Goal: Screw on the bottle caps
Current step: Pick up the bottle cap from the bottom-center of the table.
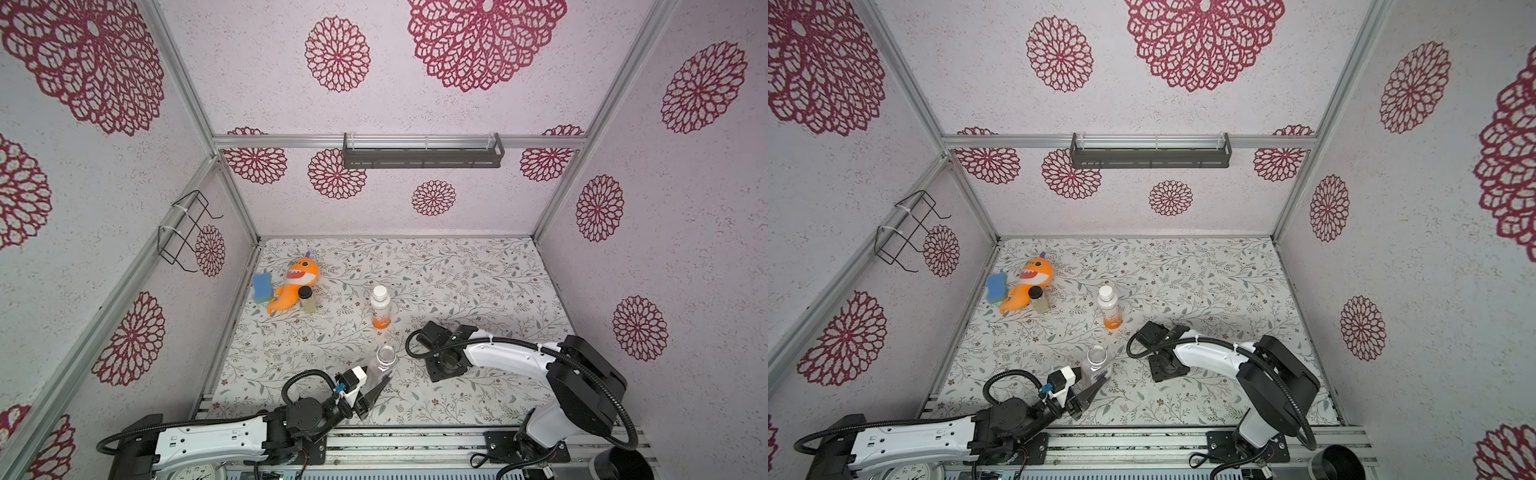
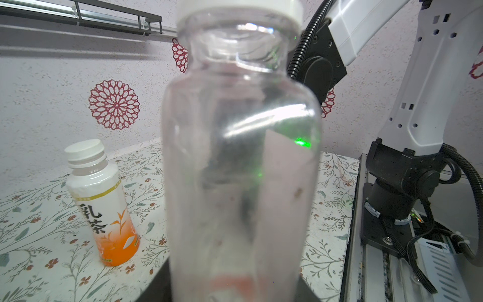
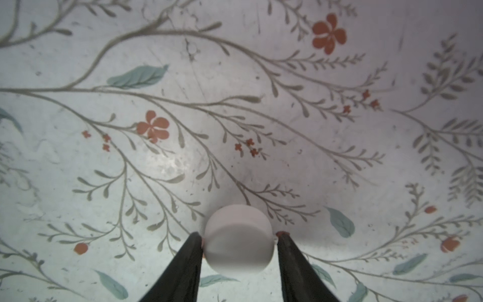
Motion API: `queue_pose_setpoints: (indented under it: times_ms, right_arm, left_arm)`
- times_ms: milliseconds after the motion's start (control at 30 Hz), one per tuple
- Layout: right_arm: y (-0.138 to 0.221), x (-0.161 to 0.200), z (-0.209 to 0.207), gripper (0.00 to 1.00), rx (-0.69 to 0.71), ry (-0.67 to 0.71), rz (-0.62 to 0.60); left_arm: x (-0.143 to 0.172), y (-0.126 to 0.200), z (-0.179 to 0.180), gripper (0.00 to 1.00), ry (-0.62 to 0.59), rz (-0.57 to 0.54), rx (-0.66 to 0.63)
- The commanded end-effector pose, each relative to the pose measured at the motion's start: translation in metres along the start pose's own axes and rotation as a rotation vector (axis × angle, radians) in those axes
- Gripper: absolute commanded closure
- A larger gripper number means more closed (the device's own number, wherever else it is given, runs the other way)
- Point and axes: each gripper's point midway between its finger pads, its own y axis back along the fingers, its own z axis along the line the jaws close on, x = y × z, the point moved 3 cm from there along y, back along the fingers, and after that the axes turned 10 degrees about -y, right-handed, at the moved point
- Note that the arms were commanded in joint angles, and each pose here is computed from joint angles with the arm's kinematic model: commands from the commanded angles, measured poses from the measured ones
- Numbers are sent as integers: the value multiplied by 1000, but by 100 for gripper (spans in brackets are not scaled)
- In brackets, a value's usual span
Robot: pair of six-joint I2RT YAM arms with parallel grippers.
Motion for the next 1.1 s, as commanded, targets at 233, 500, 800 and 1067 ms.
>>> queue_pose_setpoints:
  times_ms: [233, 500, 800, 1067]
  right_arm:
    - [-7, 5, -6, 53, 26, -24, 2]
    - [-2, 5, -7, 55, 17, -8, -7]
    - [66, -9, -12, 55, -5, 86, -119]
    - [171, -7, 6, 56, -248, 267, -198]
  left_arm:
    - [-5, 0, 2, 53, 13, -25, -8]
    - [-2, -1, 1, 54, 7, -11, -4]
    - [0, -2, -2, 54, 8, -6, 11]
    - [3, -5, -8, 54, 10, -1, 39]
